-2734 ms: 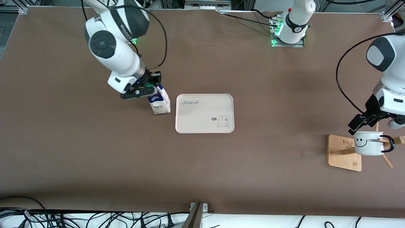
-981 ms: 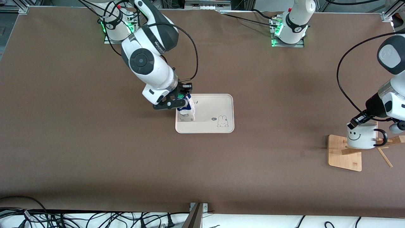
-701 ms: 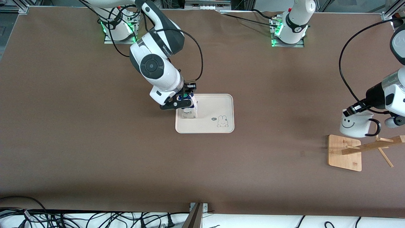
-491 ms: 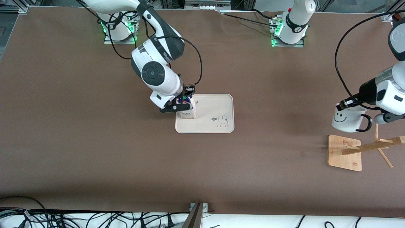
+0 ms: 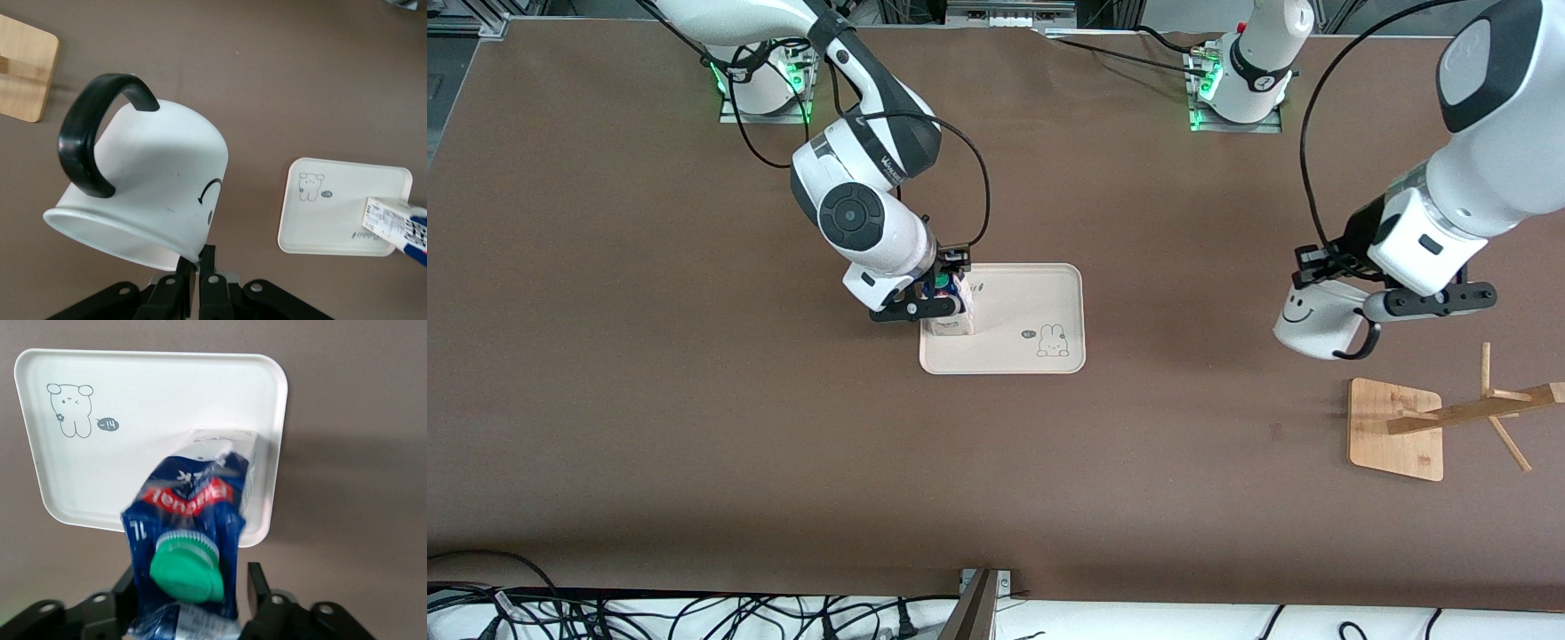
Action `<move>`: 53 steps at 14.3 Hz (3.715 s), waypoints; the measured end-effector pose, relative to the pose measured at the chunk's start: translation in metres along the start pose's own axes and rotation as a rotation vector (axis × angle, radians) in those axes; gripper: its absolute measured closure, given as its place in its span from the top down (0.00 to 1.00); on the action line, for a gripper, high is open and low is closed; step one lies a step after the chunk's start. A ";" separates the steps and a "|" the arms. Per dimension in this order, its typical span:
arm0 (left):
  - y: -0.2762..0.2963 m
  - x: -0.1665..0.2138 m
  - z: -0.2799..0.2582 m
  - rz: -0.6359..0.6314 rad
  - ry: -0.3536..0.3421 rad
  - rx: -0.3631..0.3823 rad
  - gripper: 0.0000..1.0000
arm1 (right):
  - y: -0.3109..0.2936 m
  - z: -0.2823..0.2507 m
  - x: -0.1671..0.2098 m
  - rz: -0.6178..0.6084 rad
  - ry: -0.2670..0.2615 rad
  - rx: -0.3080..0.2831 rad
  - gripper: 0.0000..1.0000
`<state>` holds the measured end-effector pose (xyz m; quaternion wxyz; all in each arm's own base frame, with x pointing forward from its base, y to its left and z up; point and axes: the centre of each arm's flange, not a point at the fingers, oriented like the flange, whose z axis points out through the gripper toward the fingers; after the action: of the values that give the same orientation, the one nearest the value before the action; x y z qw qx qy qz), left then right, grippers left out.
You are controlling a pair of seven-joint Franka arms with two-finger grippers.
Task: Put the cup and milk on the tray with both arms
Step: 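Open the right gripper and withdraw while the left gripper carries the mug, then lower the white mug onto the tray beside the carton with the left gripper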
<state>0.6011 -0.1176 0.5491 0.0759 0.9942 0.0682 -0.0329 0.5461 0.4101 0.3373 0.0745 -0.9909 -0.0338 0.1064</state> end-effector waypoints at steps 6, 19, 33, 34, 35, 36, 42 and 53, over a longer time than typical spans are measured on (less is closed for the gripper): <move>0.036 0.017 0.099 0.043 -0.168 0.025 0.07 | -0.011 -0.038 -0.005 0.028 0.054 0.029 1.00; 0.154 0.012 0.207 -0.065 -0.278 0.064 0.07 | 0.113 -0.267 -0.029 0.114 0.260 -0.093 1.00; 0.294 -0.064 0.359 -0.229 -0.418 0.103 0.07 | 0.338 -0.297 0.006 0.104 0.206 -0.143 1.00; 0.296 -0.067 0.360 -0.226 -0.419 0.108 0.07 | 0.344 -0.296 0.005 0.108 0.199 -0.141 1.00; 0.296 -0.068 0.363 -0.226 -0.420 0.113 0.09 | 0.347 -0.292 0.004 0.108 0.190 -0.149 1.00; 0.293 -0.067 0.367 -0.229 -0.421 0.120 0.11 | 0.349 -0.286 0.003 0.105 0.181 -0.166 1.00; 0.279 -0.050 0.363 -0.241 -0.396 0.124 0.61 | 0.378 -0.249 -0.002 0.130 0.193 -0.174 1.00; 0.177 0.023 0.116 -0.229 -0.025 0.173 1.00 | 0.439 -0.283 -0.026 0.219 0.179 -0.185 1.00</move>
<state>0.6428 -0.3062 0.4593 -0.0135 0.9823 0.1773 -0.0593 0.6047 -0.0650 0.5484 -0.0262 -0.9968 0.0717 0.0218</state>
